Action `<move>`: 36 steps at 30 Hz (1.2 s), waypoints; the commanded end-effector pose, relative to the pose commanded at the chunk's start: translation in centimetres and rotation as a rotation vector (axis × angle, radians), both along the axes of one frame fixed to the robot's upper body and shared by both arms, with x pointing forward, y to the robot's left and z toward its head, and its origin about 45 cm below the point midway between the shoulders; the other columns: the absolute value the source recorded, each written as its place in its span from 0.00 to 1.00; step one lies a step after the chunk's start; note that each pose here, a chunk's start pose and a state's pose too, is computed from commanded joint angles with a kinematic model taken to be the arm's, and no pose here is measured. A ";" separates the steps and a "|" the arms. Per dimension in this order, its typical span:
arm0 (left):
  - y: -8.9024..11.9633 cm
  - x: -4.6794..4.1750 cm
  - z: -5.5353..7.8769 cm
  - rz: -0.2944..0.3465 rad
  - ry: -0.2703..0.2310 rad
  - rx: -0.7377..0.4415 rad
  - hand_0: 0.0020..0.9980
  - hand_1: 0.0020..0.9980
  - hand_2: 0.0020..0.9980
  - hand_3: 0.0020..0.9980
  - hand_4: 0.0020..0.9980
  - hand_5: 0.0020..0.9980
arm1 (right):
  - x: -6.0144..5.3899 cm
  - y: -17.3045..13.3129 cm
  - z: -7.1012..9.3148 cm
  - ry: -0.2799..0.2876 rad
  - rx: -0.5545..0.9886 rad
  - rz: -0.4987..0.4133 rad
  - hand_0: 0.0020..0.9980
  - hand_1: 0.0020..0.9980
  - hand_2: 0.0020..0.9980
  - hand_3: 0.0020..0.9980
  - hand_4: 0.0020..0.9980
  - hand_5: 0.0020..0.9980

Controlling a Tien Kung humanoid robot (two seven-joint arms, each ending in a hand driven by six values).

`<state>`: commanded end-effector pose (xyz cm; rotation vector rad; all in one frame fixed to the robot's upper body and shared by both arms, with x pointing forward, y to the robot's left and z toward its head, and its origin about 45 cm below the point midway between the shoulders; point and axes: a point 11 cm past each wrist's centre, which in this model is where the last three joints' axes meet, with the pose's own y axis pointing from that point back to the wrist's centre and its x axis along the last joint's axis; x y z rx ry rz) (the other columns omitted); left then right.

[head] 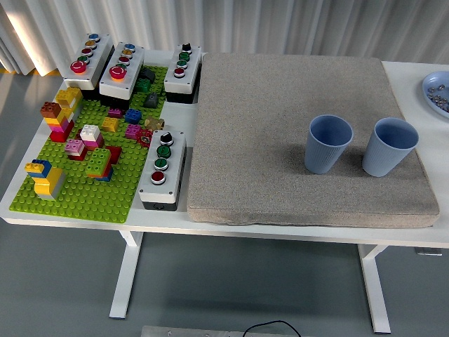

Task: Pick cup pour cup place

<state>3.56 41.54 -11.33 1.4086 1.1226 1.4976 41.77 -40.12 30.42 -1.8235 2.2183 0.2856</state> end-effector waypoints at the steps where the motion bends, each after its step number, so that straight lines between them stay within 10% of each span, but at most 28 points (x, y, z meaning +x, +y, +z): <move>1: 0.0 0.02 0.0 0.000 0.000 0.000 0.73 0.77 0.82 0.67 0.50 0.95 | 0.0 0.0 0.0 0.000 -0.004 0.001 0.93 0.85 0.93 0.89 0.80 0.84; 36: 0.0 0.32 0.0 -0.004 -0.006 0.000 0.73 0.77 0.82 0.67 0.50 0.96 | 0.2 0.0 0.4 -0.011 -0.015 0.019 0.90 0.83 0.87 0.85 0.77 0.78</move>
